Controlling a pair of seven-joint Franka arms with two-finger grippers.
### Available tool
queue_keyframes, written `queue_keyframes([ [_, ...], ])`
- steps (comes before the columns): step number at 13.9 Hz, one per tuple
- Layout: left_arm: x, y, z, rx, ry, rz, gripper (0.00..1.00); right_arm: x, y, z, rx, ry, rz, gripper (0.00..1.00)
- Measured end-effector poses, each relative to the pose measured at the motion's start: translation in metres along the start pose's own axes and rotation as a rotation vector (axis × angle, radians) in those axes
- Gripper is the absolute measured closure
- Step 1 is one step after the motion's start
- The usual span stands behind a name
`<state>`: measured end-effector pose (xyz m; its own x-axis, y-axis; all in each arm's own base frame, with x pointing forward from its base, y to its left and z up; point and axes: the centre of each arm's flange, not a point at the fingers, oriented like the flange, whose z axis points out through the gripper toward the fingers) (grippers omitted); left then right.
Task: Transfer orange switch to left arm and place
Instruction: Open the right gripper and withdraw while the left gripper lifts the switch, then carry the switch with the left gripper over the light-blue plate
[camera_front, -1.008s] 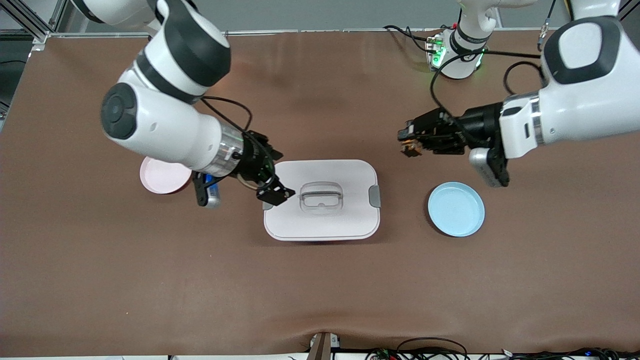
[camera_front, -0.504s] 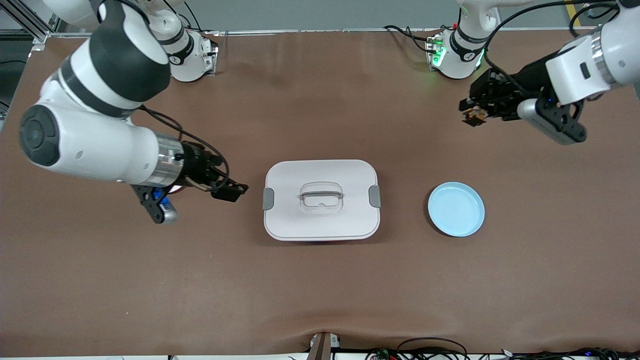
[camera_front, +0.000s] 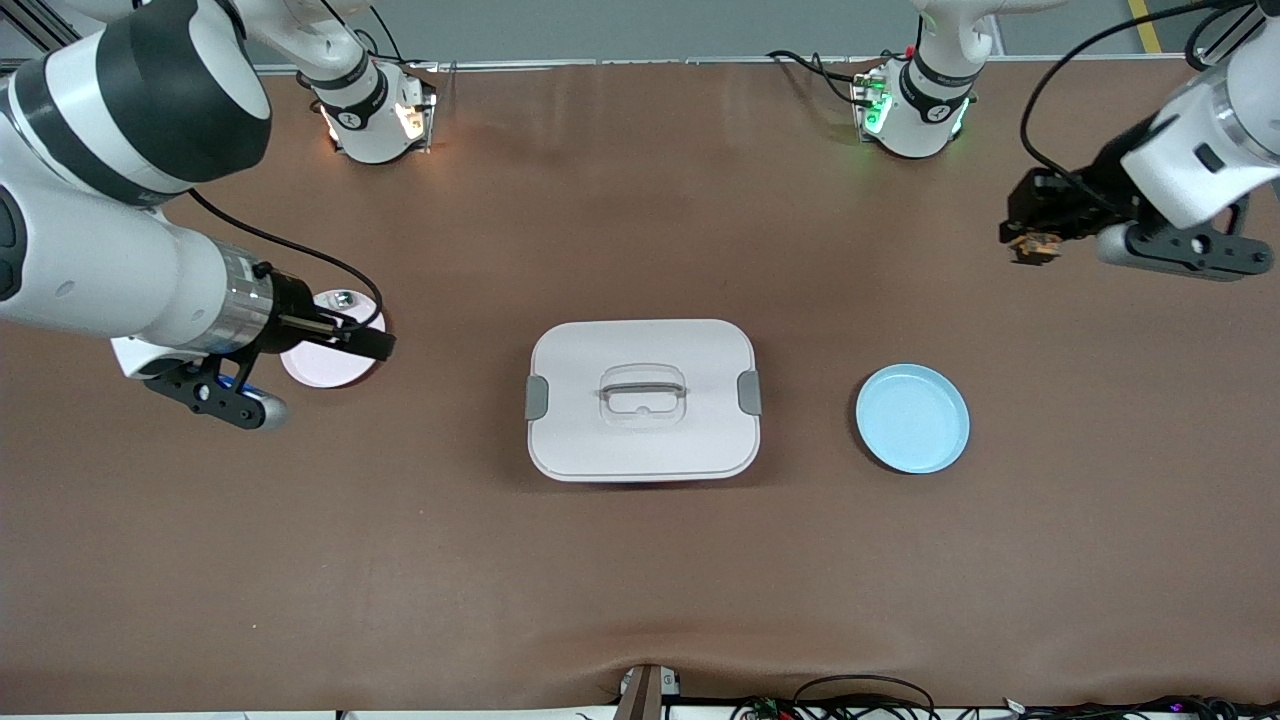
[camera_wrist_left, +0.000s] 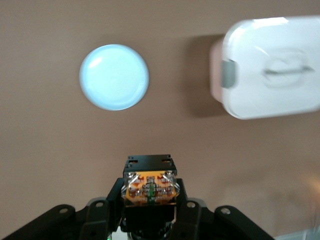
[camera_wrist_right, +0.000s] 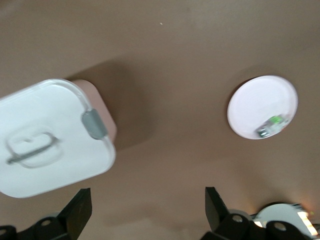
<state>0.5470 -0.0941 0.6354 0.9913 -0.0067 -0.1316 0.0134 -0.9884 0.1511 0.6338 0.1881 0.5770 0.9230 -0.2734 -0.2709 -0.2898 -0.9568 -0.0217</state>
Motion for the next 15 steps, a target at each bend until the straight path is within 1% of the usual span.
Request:
queue_keyframes([
  [1, 0.004, -0.008, 0.004, 0.028, -0.003, -0.052, 0.57, 0.002, 0.011, -0.002, -0.020, -0.008, -0.046, 0.00],
  [3, 0.013, -0.013, 0.016, 0.089, -0.015, -0.121, 0.57, 0.012, 0.043, -0.010, -0.027, -0.025, -0.126, 0.00],
  [5, 0.019, -0.013, 0.025, 0.111, -0.025, -0.171, 0.57, 0.023, 0.080, -0.020, -0.028, -0.023, -0.190, 0.00],
  [8, 0.029, -0.023, 0.037, 0.117, -0.036, -0.269, 0.57, 0.022, 0.105, -0.031, -0.083, -0.011, -0.268, 0.00],
  [10, 0.044, -0.030, 0.056, 0.119, -0.052, -0.400, 0.57, 0.017, 0.105, -0.034, -0.101, -0.015, -0.288, 0.00],
  [12, 0.060, -0.034, 0.087, 0.122, -0.071, -0.493, 0.57, 0.014, 0.107, -0.033, -0.114, -0.033, -0.286, 0.00],
  [13, 0.068, -0.035, 0.105, 0.120, -0.066, -0.530, 0.57, 0.014, 0.108, -0.032, -0.121, -0.040, -0.281, 0.00],
  [15, 0.079, -0.036, 0.139, 0.108, -0.034, -0.626, 0.57, 0.017, 0.119, -0.033, -0.126, -0.049, -0.262, 0.00],
])
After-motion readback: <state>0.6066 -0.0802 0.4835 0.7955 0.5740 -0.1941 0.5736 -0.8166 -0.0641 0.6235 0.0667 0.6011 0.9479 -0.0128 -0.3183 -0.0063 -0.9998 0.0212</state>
